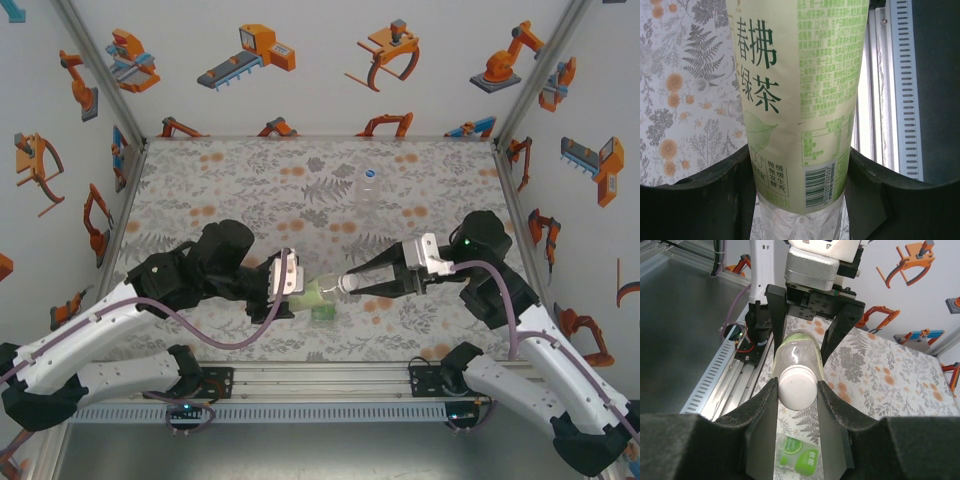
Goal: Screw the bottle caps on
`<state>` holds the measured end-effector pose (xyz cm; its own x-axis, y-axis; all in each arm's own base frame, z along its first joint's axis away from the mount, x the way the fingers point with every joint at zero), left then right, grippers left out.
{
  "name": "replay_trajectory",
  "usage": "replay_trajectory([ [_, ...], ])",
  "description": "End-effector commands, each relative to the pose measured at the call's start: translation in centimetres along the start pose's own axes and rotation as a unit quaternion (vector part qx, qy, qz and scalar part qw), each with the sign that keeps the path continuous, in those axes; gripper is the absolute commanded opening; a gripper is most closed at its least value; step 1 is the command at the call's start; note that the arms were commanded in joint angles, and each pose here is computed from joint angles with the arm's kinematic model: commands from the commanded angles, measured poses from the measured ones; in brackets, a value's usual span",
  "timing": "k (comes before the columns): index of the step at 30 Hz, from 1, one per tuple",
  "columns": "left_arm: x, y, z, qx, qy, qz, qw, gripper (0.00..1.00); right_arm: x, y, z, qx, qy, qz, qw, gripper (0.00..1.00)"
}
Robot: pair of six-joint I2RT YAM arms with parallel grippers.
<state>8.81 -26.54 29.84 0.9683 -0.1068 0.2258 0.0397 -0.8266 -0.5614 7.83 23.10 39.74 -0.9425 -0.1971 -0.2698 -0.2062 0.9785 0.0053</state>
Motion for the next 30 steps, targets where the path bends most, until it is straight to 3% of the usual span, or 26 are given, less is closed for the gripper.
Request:
replay_trajectory([
  [1,-0.2,-0.2,-0.9,-0.026,0.022,0.001,0.999,0.00,0.0,-0.2,-2.1,-0.028,-0.039,0.008,0.999,0.00],
  [30,-0.2,-1.0,-1.8,-0.052,0.031,-0.010,0.998,0.00,0.4,-0.4,-0.8,-0.019,-0.017,0.024,0.999,0.00],
])
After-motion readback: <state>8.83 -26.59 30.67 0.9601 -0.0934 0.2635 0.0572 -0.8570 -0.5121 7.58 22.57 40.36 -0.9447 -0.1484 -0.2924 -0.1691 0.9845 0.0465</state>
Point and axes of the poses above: each hand's point on the last joint's axis, 136 mm out from that joint toward the fingers, its own y axis out along the fingers, its own x axis along the line the jaws close on, z = x × y, the point moved 2 cm from there along -y, back along the fingers, and after that the axes turned 4 degrees about y, right-handed, at the moved point
